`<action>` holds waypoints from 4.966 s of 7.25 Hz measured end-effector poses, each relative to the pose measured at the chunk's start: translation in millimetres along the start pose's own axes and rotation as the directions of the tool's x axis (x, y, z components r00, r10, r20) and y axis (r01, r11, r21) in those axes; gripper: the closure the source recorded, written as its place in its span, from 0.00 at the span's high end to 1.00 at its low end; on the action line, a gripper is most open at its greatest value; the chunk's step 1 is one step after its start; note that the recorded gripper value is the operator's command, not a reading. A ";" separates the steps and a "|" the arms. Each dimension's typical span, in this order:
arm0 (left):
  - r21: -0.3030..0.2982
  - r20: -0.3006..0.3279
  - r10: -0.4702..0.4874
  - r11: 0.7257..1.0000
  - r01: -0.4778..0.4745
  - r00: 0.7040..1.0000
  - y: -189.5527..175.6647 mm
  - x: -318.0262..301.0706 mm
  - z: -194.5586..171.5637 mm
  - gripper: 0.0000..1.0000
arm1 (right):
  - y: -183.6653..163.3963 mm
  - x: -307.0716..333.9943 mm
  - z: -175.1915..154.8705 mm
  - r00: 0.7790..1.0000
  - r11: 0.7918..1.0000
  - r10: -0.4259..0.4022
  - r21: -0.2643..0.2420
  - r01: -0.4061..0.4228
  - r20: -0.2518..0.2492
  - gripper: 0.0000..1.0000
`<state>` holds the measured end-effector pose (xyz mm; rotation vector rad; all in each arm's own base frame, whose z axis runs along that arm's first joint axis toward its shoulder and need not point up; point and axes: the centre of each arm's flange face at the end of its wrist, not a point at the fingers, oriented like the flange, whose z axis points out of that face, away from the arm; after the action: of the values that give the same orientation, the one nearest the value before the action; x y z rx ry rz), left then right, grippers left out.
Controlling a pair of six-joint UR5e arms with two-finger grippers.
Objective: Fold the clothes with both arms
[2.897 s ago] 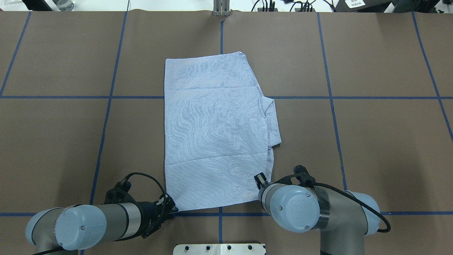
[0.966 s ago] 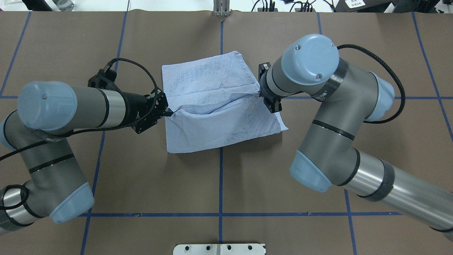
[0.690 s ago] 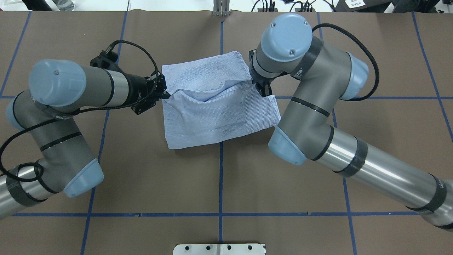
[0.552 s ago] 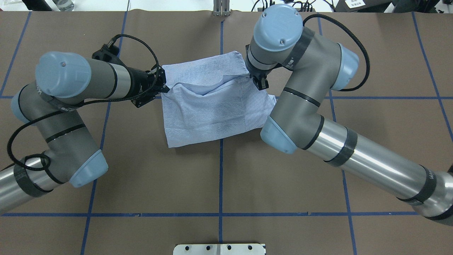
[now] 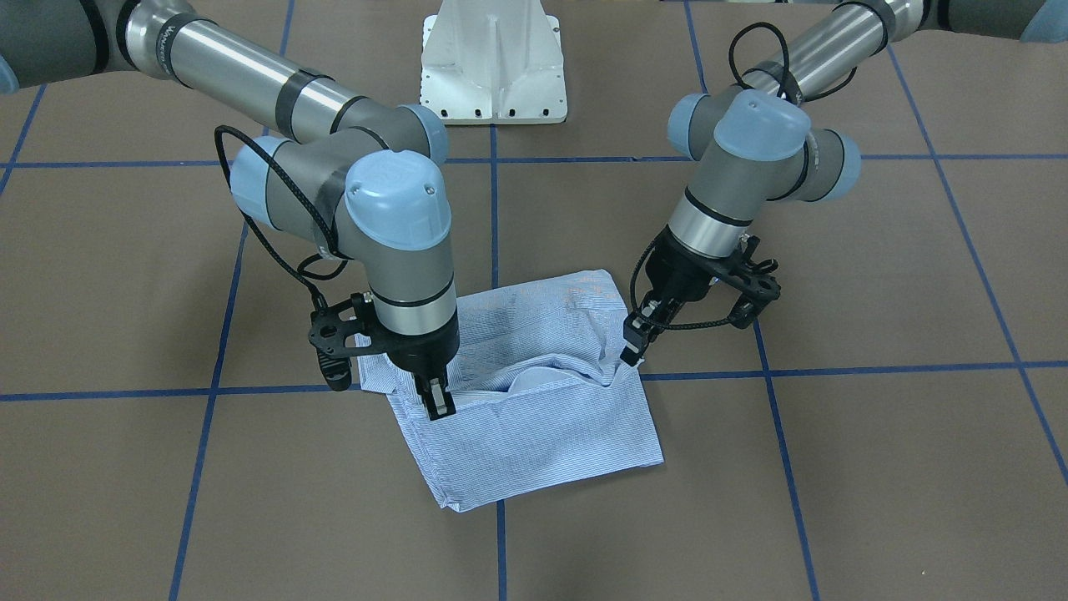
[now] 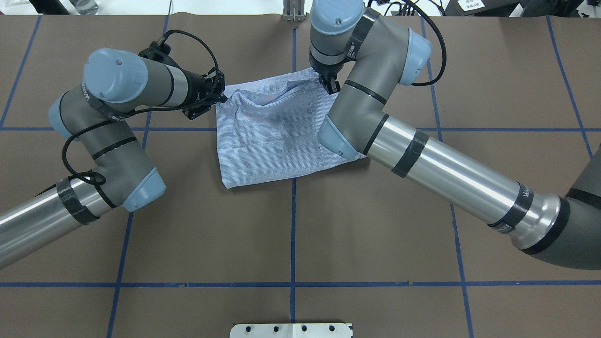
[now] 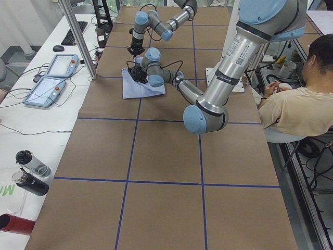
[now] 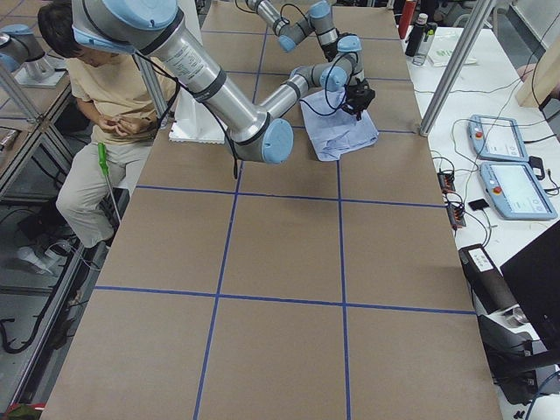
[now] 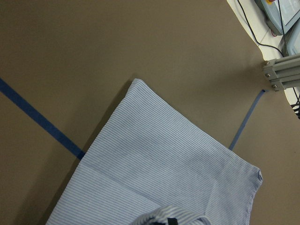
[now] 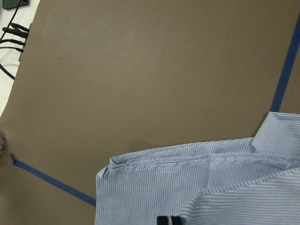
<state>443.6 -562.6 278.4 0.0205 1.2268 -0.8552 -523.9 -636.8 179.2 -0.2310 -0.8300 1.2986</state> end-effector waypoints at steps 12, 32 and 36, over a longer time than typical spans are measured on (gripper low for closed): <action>0.000 -0.018 0.204 0.979 -0.204 0.979 -93.6 -5.0 29.8 0.69 | -61.2 -40.6 36.7 0.967 0.966 -0.255 -0.049 0.253 -0.026 1.00; -0.259 0.130 0.920 0.391 -0.883 0.369 -346.1 -354.6 -281.6 0.99 | -611.0 369.1 -88.6 0.287 0.269 -0.958 -0.291 0.918 0.020 1.00; -0.265 0.163 0.909 0.416 -0.870 0.385 -344.5 -368.0 -284.6 0.99 | -612.3 365.6 -93.4 0.285 0.269 -0.958 -0.276 0.923 0.019 1.00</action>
<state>-14.9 -469.5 619.3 0.4182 0.7865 0.2218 12.2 -455.6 623.2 0.0233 -0.7657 -0.0193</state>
